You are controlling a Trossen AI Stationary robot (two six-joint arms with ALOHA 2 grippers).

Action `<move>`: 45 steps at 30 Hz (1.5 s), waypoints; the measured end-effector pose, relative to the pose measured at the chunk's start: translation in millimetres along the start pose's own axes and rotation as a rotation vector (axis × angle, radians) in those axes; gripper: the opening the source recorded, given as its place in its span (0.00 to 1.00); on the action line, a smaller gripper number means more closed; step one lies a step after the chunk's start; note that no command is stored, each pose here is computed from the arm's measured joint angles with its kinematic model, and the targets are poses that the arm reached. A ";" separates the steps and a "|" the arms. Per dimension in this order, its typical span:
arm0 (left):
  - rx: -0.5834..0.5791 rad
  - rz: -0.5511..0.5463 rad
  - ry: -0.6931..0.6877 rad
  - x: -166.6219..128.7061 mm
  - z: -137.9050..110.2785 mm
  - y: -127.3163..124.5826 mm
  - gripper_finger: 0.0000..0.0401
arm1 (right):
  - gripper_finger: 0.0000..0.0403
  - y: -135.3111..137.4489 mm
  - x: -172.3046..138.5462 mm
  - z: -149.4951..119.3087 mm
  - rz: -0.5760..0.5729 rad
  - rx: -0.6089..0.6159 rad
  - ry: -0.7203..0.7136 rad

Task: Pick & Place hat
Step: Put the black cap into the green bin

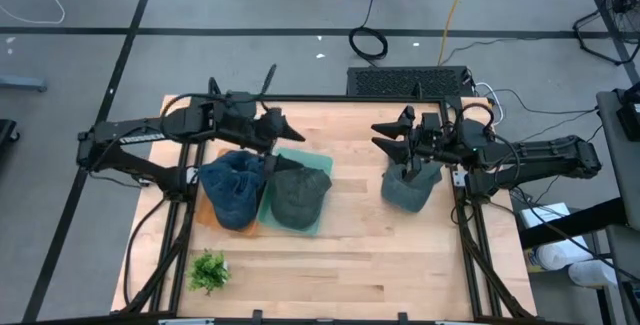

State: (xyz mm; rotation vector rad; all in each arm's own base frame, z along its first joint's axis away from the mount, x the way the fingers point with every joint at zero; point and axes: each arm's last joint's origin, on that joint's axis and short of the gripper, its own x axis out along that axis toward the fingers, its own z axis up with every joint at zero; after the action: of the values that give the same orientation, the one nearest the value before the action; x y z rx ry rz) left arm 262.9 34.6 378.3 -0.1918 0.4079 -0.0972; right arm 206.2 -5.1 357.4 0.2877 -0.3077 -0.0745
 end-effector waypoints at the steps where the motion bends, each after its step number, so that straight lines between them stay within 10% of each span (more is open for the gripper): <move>1: -0.014 -0.015 -0.014 -1.3 1.2 -1.2 0.94 | 0.42 0.0 0.0 0.0 0.001 0.006 0.000; 17: -0.047 -0.237 -0.434 -69.2 40.8 -30.1 0.92 | 0.85 6.2 -2.3 24.5 0.054 0.044 -0.191; 45: -0.094 -0.289 -0.555 -124.3 41.2 -45.5 0.94 | 0.87 32.4 -14.5 133.5 -0.292 -0.269 0.299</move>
State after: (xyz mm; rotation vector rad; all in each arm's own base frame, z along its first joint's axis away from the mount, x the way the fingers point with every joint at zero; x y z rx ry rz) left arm 163.4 13.4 472.5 -0.3578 -0.1714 -0.3013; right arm 152.2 -8.1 484.5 0.0725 0.0448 -0.3542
